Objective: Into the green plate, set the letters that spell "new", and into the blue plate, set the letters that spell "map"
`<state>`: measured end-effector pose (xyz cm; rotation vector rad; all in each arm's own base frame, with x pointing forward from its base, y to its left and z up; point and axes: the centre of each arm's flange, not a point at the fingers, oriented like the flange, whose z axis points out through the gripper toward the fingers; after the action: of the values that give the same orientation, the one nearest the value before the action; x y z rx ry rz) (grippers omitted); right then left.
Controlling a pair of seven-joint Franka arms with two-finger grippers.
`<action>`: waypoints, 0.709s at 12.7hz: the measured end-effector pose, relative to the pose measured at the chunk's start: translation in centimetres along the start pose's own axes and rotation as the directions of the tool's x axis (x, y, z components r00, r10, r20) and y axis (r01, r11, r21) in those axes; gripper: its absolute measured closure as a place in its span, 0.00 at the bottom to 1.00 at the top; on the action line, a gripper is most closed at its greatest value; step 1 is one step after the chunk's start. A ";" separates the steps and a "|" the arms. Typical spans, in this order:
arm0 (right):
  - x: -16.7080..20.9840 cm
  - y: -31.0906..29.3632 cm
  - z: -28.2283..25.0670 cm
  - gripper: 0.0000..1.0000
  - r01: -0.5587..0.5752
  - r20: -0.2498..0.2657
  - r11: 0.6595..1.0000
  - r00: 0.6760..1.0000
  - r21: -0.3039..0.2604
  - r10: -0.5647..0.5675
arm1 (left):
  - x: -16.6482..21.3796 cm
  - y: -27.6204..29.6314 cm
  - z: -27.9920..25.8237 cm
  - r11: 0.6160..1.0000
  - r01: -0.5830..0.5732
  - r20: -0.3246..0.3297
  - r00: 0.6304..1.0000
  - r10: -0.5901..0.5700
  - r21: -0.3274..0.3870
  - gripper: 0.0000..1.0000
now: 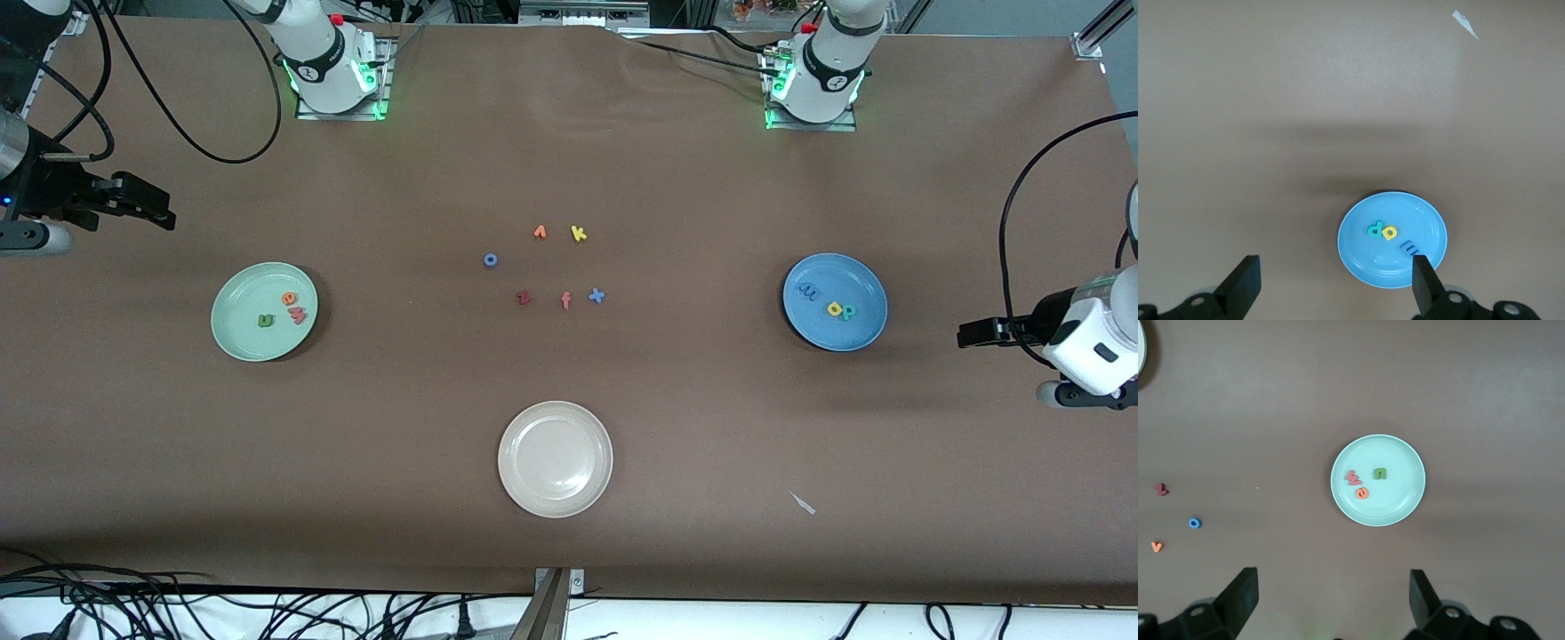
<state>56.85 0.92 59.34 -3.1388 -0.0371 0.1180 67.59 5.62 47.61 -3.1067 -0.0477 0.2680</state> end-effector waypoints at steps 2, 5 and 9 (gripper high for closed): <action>0.0 0.0 -0.2 0.00 0.000 -0.004 1.000 1.000 0.000 0.000 | 0.0 0.2 -0.7 1.000 -0.016 0.009 1.000 0.016 -0.005 0.00; 0.0 0.0 -0.2 0.00 0.000 -0.005 1.000 1.000 0.000 0.000 | -1.1 -0.4 -2.7 0.998 -0.028 0.002 1.000 0.028 -0.054 0.00; 0.0 0.0 -0.2 0.00 0.000 -0.006 1.000 1.000 0.000 0.000 | -2.1 -0.6 -4.5 0.996 -0.052 -0.020 0.999 0.051 -0.071 0.00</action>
<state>56.89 0.93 59.58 -3.1392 -0.0369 0.1091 66.25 6.01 52.45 -3.1843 0.0235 0.2446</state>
